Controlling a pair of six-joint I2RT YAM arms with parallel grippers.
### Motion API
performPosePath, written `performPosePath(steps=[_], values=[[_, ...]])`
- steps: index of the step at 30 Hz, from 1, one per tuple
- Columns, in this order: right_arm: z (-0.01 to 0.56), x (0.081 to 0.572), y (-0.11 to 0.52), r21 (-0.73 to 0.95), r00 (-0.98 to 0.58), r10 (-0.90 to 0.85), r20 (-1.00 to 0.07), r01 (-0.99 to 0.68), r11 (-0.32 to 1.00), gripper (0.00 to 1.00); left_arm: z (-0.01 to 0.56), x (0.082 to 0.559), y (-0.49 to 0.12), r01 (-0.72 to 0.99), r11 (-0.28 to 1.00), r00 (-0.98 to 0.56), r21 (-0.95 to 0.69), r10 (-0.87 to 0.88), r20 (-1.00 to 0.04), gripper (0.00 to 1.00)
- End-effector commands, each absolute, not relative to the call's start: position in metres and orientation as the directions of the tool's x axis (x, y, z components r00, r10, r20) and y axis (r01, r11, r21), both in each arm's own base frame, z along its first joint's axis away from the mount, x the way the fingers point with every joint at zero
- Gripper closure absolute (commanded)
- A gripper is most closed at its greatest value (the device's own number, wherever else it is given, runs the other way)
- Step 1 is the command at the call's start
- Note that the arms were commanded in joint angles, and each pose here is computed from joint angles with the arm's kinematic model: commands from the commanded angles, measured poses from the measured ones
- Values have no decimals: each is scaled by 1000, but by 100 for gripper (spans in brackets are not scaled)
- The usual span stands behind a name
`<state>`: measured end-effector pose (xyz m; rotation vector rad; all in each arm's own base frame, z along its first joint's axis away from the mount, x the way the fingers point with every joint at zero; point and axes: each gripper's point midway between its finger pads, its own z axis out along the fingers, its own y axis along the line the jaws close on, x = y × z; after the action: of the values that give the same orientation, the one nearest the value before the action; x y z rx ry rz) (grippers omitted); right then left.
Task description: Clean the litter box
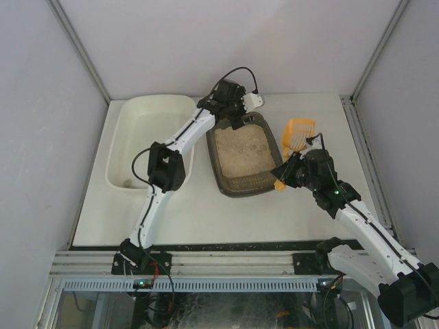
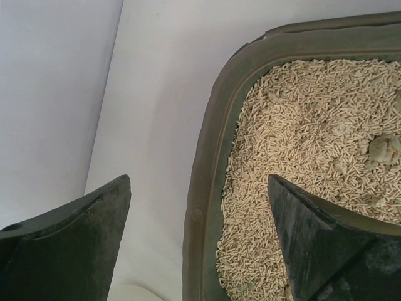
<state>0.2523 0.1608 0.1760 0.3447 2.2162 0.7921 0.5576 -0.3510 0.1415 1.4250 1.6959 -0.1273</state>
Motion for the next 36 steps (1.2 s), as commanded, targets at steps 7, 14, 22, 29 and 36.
performPosePath(steps=[7,14,22,29,36], values=[[189,268,168,729,-680,520,-517,-31,684,100,154,579,-329,801,390,41,454,720,-692,19],[188,272,172,763,-704,528,-475,-31,645,100,130,555,-324,869,334,-3,365,742,-670,30],[190,275,170,775,-701,540,-466,-29,632,100,111,530,-323,916,313,-75,249,745,-663,64],[194,273,170,779,-702,536,-469,-43,625,100,115,520,-309,863,480,-269,155,698,-664,100],[199,270,172,786,-705,529,-472,-65,615,100,129,485,-289,645,762,-613,-59,470,-635,100]])
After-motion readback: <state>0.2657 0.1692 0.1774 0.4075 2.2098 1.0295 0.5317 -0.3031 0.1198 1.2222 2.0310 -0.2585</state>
